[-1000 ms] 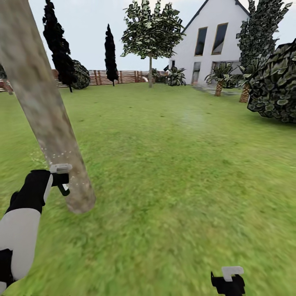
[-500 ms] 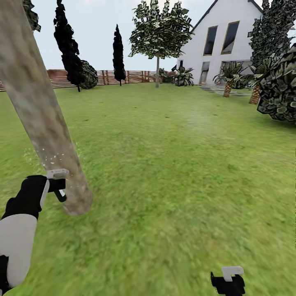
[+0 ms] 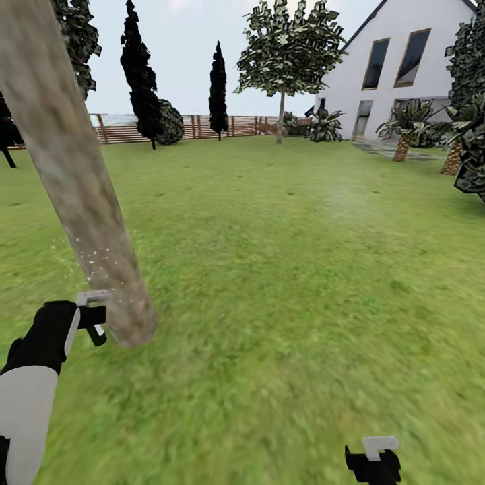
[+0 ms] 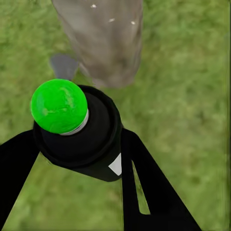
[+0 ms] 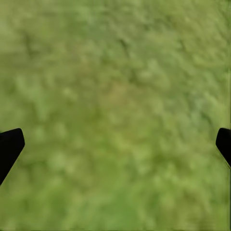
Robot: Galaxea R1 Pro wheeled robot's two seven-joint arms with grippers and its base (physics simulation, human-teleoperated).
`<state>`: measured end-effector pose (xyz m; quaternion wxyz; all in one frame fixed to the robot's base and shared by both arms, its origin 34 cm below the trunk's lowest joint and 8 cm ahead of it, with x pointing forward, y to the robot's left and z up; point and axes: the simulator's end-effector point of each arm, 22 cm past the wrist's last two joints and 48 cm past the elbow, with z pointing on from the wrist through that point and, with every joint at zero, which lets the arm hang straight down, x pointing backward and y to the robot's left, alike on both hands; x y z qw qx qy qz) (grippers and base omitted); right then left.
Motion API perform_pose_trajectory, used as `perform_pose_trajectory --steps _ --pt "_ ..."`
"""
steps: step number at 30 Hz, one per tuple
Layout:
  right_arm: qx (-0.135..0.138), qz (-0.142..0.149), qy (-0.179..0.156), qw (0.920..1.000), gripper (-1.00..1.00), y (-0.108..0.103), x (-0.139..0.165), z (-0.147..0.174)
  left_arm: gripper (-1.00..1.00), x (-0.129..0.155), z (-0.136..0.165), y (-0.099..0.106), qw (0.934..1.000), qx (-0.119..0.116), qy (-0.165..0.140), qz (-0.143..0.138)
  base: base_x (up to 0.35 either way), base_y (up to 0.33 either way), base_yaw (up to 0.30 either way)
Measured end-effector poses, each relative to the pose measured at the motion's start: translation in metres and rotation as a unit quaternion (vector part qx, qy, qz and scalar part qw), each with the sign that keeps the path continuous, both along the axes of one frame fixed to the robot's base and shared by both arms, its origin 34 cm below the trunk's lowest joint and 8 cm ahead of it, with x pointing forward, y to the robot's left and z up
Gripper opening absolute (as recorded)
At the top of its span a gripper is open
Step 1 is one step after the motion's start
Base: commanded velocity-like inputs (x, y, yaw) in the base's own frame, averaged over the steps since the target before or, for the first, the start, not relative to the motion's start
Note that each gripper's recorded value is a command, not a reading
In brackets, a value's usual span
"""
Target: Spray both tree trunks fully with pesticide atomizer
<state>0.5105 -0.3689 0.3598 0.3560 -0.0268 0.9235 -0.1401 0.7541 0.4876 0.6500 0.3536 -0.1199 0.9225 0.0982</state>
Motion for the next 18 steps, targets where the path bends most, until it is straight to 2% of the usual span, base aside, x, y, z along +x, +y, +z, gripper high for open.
perform_pose_trajectory --steps 5,11,18 --pt "0.0 0.0 0.0 1.0 1.0 0.0002 0.0 0.0 -1.0 0.0005 0.002 0.001 1.0 0.001 -0.002 0.001 0.224 -0.196 0.001" --pt "0.0 0.0 0.001 1.0 1.0 0.0002 -0.0004 -0.0005 -1.0 0.0003 0.0014 0.0014 1.0 0.002 -0.001 0.002 0.09 -0.261 0.003" --pt "0.001 0.0 0.001 1.0 1.0 0.0017 -0.0003 -0.0007 -1.0 0.0 0.0013 0.0018 1.0 0.002 -0.001 0.002 0.107 -0.268 0.237"
